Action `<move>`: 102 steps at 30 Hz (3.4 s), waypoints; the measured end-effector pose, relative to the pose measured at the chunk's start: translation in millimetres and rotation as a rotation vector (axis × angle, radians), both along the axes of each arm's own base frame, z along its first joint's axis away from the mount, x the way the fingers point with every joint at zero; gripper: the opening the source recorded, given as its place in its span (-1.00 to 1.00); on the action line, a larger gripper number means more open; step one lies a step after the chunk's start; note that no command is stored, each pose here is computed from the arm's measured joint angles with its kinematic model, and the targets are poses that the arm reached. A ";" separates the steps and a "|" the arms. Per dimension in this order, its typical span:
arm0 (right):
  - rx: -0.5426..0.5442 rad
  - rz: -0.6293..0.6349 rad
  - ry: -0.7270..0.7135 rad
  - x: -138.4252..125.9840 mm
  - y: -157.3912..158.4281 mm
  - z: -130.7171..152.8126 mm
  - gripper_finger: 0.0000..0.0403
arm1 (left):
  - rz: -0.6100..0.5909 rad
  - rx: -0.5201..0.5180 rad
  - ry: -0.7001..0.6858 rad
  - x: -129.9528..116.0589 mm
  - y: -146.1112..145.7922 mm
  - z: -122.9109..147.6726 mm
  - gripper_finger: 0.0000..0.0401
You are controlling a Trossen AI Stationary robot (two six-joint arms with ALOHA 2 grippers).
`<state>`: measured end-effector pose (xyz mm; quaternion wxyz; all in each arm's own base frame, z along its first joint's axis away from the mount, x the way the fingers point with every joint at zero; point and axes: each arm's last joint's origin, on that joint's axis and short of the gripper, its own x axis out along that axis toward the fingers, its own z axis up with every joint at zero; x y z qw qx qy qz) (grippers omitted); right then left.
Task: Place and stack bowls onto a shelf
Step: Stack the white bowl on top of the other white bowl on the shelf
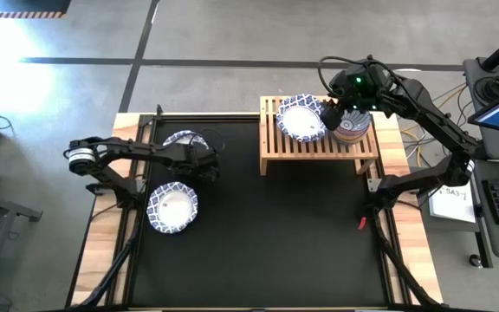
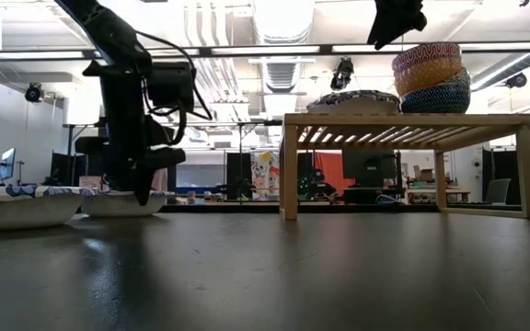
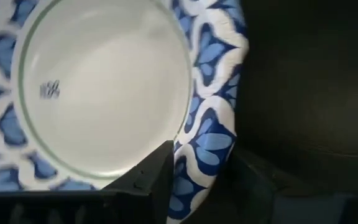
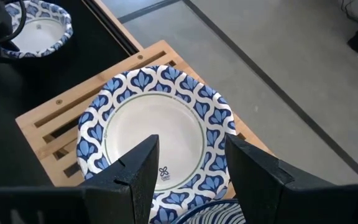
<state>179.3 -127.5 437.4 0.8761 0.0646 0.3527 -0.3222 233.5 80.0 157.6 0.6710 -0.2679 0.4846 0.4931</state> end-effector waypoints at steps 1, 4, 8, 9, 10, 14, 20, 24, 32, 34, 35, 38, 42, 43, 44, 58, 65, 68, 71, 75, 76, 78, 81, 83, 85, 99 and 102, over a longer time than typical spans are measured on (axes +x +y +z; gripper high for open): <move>0.000 0.000 0.000 0.0 0.0 0.0 -0.14 | 0.001 0.001 0.000 -0.2 0.1 -0.2 -0.44; 0.000 0.000 0.000 0.0 0.0 0.0 -0.14 | 0.000 -0.001 0.002 -0.6 -0.1 -0.7 -0.62; 0.000 -0.001 0.000 0.0 0.0 0.0 -0.14 | -0.005 -0.006 0.006 -0.2 -0.1 0.6 -0.93; 0.000 -0.001 0.000 0.0 0.0 0.0 -0.14 | -0.006 -0.007 -0.003 1.4 0.3 2.4 -0.95; -0.001 0.000 0.001 0.0 0.0 0.0 -0.14 | -0.013 -0.007 -0.013 3.9 0.7 5.4 -0.95; -0.013 0.013 0.012 0.0 -0.1 0.0 -0.14 | -0.107 -0.020 -0.069 20.3 2.3 26.6 -0.97; -0.049 0.056 0.047 0.0 -0.1 0.0 -0.14 | -0.282 0.088 -0.197 54.8 2.5 88.2 -0.99; -0.052 0.058 0.047 0.0 -0.2 0.1 -0.14 | -0.368 0.252 -0.242 70.4 -4.0 135.0 -1.00; -0.120 -0.033 0.003 0.0 -3.2 6.6 -0.14 | -0.565 0.529 -0.259 86.6 -24.5 192.3 -1.00; -0.137 -0.051 -0.025 0.9 -4.3 9.2 -0.14 | -0.616 0.574 -0.275 90.8 -28.3 196.7 -1.00; -0.140 -0.055 -0.036 1.3 -4.6 10.0 -0.14 | -0.643 0.601 -0.285 93.3 -29.9 198.0 -1.00; -0.148 -0.055 -0.048 1.9 -5.0 11.1 -0.14 | -0.728 0.696 -0.294 99.9 -33.3 201.6 -1.00; -0.148 -0.054 -0.047 1.4 -4.5 11.3 -0.14 | -0.822 0.814 -0.358 108.2 -34.9 207.0 -1.00; -0.148 -0.052 -0.049 0.8 -4.1 11.7 -0.14 | -0.857 0.822 -0.388 110.0 -35.6 206.3 -1.00; -0.150 -0.045 -0.050 0.2 -3.6 12.2 -0.14 | -0.889 0.827 -0.409 111.3 -36.1 204.3 -1.00; -0.128 -0.014 -0.121 -12.8 7.6 20.7 -0.14 | -1.047 1.006 -0.363 166.0 -26.3 184.7 -1.00; -0.142 -0.014 -0.154 -23.3 15.0 27.0 -0.14 | -1.018 0.999 -0.362 200.8 -9.2 182.7 -1.00; -0.151 -0.012 -0.162 -28.8 18.7 29.5 -0.14 | -1.038 0.931 -0.326 214.2 -3.1 178.6 -1.00; -0.165 -0.003 -0.159 -34.0 22.3 31.5 -0.14 | -1.059 0.870 -0.273 227.2 -0.1 172.6 -1.00; -0.160 0.001 -0.141 -40.8 27.0 31.3 -0.14 | -1.076 0.827 -0.235 237.7 1.9 177.1 -1.00; -0.156 0.002 -0.134 -42.2 27.9 30.9 -0.14 | -1.074 0.815 -0.229 239.7 2.8 178.0 -1.00; -0.150 0.002 -0.126 -44.7 29.6 30.4 -0.14 | -1.078 0.779 -0.202 243.0 5.1 176.9 -1.00; -0.145 0.002 -0.118 -47.5 31.6 30.1 -0.14 | -1.072 0.757 -0.191 245.8 7.9 180.9 -1.00; -0.142 0.003 -0.112 -48.9 32.5 29.8 -0.14 | -1.062 0.751 -0.196 245.2 9.0 187.4 -1.00; -0.143 0.006 -0.105 -49.8 33.1 29.5 -0.14 | -1.055 0.728 -0.186 242.6 10.0 190.2 -1.00; -0.139 0.006 -0.099 -48.7 32.3 28.7 -0.14 | -1.049 0.656 -0.152 237.5 9.0 186.3 -0.55; -0.142 0.010 -0.096 -48.7 32.3 28.7 -0.14 | -1.039 0.637 -0.154 233.9 7.3 194.4 -0.40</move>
